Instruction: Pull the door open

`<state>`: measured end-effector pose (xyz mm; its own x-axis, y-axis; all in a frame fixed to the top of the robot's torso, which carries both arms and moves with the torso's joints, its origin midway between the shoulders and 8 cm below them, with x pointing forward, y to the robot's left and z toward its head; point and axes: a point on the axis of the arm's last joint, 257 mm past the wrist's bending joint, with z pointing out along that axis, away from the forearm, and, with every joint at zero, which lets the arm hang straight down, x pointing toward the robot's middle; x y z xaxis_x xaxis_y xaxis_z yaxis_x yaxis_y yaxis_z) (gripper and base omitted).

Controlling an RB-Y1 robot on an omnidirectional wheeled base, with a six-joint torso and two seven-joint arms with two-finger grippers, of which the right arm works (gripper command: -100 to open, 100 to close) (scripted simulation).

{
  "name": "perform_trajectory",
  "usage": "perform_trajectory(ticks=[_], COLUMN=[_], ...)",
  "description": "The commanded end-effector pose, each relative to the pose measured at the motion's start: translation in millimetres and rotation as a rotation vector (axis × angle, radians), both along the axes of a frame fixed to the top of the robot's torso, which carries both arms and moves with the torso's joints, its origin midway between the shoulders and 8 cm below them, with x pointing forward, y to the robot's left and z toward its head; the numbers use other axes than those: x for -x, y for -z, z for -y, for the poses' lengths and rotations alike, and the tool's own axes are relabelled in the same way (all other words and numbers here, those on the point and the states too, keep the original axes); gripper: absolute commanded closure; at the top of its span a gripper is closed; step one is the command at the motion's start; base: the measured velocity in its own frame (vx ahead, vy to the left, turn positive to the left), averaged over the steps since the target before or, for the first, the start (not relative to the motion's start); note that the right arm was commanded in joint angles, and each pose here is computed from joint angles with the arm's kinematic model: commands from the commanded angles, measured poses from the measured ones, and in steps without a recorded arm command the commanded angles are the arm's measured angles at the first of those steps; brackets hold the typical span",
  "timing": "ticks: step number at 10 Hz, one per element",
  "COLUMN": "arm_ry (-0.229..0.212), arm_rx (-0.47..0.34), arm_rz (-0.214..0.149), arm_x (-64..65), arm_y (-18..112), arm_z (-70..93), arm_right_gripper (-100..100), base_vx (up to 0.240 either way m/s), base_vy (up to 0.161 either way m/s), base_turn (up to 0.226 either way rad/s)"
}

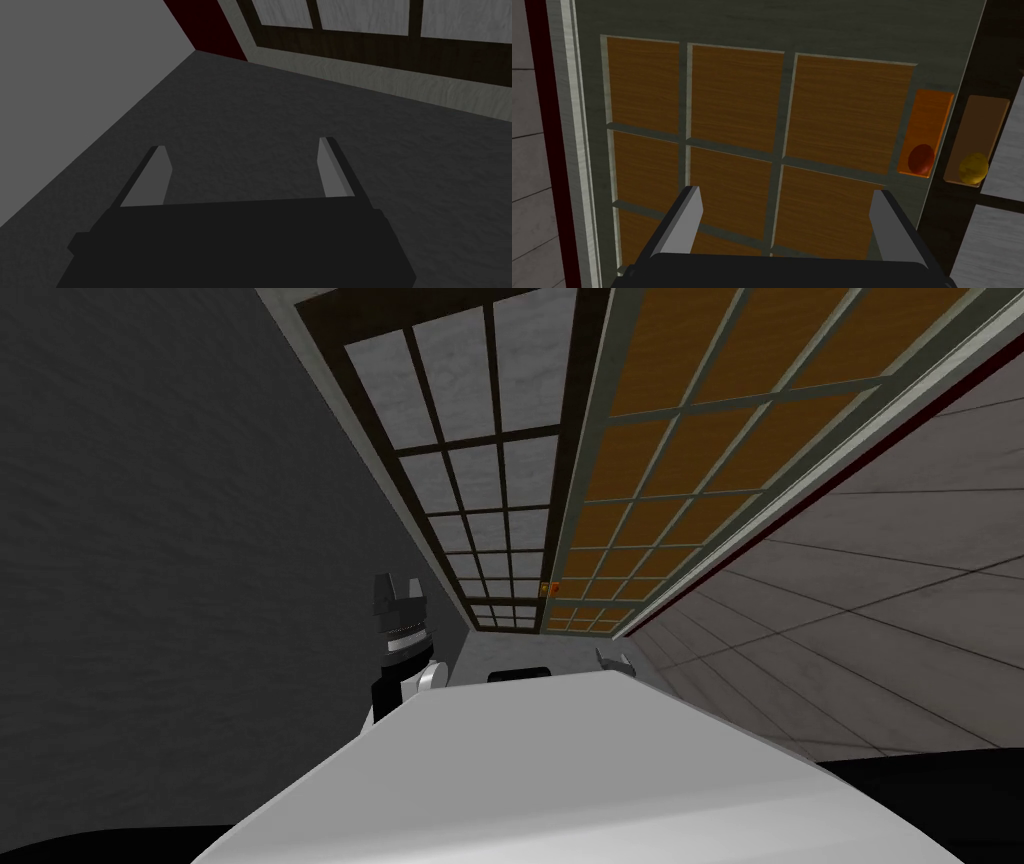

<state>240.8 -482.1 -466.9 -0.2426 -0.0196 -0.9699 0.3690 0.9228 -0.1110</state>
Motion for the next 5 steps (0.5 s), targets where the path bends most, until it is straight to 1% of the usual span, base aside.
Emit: perform_trajectory(ticks=[1, 2, 3, 5], arm_ry=[-0.011, -0.011, -0.025, -0.041], arm_rx=[-0.010, -0.010, -0.018, -0.024], arm_rz=[0.028, 0.028, 0.058, 0.086], arm_x=[-21.5, -21.5, -42.7, -61.7], arm_y=[-6.3, -6.3, -13.0, -20.1], arm_z=[-7.7, -7.7, -14.6, -22.2], arm_right_gripper=[-100, -100, -100, -100], base_vx=[0.145, 0.134, 0.168, 0.167], base_vy=[-0.015, -0.016, -0.036, -0.022], base_turn=[0.054, 0.043, 0.082, 0.078])
